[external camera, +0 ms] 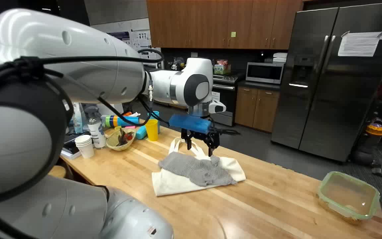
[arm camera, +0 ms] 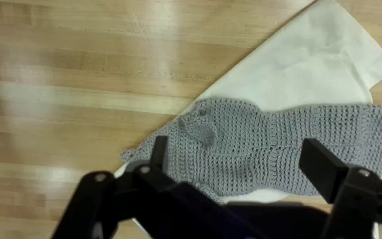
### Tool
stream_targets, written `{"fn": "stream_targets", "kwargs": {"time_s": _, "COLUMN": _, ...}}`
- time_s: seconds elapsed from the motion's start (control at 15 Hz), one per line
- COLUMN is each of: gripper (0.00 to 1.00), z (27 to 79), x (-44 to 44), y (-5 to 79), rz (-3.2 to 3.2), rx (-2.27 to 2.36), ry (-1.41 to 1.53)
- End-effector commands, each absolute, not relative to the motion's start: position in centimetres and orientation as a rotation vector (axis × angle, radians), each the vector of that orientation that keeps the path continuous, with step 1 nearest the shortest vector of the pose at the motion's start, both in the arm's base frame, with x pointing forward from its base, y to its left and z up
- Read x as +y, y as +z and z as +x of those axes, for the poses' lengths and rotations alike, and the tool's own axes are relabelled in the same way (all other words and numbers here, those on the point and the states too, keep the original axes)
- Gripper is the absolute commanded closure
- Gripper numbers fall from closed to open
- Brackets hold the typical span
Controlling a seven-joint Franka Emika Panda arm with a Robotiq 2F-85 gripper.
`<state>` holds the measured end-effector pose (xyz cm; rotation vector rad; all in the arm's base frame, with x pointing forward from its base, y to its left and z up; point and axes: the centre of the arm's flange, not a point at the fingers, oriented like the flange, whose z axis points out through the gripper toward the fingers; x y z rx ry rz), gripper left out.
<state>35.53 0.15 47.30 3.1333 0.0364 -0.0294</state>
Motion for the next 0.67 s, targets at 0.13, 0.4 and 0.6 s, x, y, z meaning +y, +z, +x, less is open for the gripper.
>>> {"fn": "stream_targets", "kwargs": {"time_s": 0.13, "gripper": 0.0, "z": 35.54, "x": 0.15, "y": 47.32, "rz": 3.133, "rx": 0.036, "ry": -0.028}}
{"fn": "stream_targets", "kwargs": {"time_s": 0.4, "gripper": 0.0, "z": 35.54, "x": 0.15, "y": 47.32, "rz": 3.133, "rx": 0.036, "ry": -0.028}}
{"fn": "stream_targets", "kwargs": {"time_s": 0.6, "gripper": 0.0, "z": 35.54, "x": 0.15, "y": 47.32, "rz": 3.133, "rx": 0.036, "ry": -0.028}}
